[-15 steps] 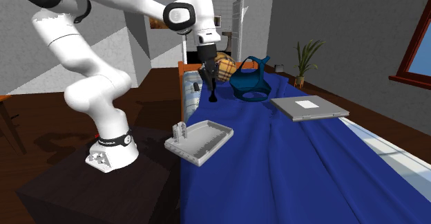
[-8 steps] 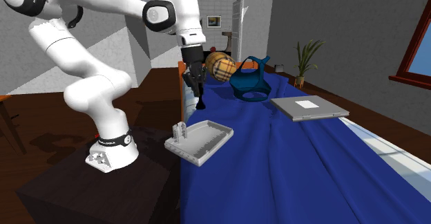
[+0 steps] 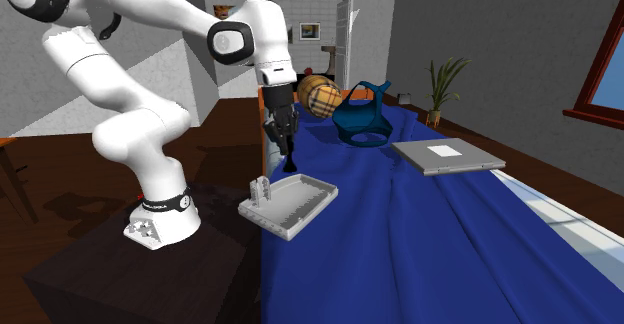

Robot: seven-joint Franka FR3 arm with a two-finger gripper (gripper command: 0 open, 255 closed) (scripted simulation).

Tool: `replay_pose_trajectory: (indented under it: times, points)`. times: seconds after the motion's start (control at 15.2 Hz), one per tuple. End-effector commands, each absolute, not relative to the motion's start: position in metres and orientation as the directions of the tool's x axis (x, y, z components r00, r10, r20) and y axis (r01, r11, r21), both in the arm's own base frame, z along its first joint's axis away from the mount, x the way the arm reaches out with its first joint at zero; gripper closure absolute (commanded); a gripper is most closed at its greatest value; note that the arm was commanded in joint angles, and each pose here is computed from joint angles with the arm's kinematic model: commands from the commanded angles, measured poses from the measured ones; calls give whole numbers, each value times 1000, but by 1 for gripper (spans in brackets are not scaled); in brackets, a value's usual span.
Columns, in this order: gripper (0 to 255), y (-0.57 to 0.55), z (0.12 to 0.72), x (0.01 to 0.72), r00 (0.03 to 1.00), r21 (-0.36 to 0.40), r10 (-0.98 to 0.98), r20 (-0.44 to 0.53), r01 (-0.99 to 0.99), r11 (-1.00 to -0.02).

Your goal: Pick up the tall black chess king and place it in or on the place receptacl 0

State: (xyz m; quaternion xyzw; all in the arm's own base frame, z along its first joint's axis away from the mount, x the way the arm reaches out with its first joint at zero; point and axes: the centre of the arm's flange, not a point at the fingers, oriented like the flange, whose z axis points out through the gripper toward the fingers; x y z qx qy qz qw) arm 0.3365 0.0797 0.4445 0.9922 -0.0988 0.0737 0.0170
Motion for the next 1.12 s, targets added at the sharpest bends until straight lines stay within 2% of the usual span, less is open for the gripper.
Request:
replay_pose_trajectory:
  times: [0.0,0.4,0.86,0.92,1.06]
  points:
    - [255,79,436,336,970,19,-193,150,-198,-980]
    - [255,79,404,336,970,19,-193,150,-198,-980]
    - [255,79,404,336,970,19,-193,150,-198,-980]
    - [0,79,404,336,970,19,-193,150,-198,-980]
    - [0,79,404,336,970,19,-193,150,-198,-980]
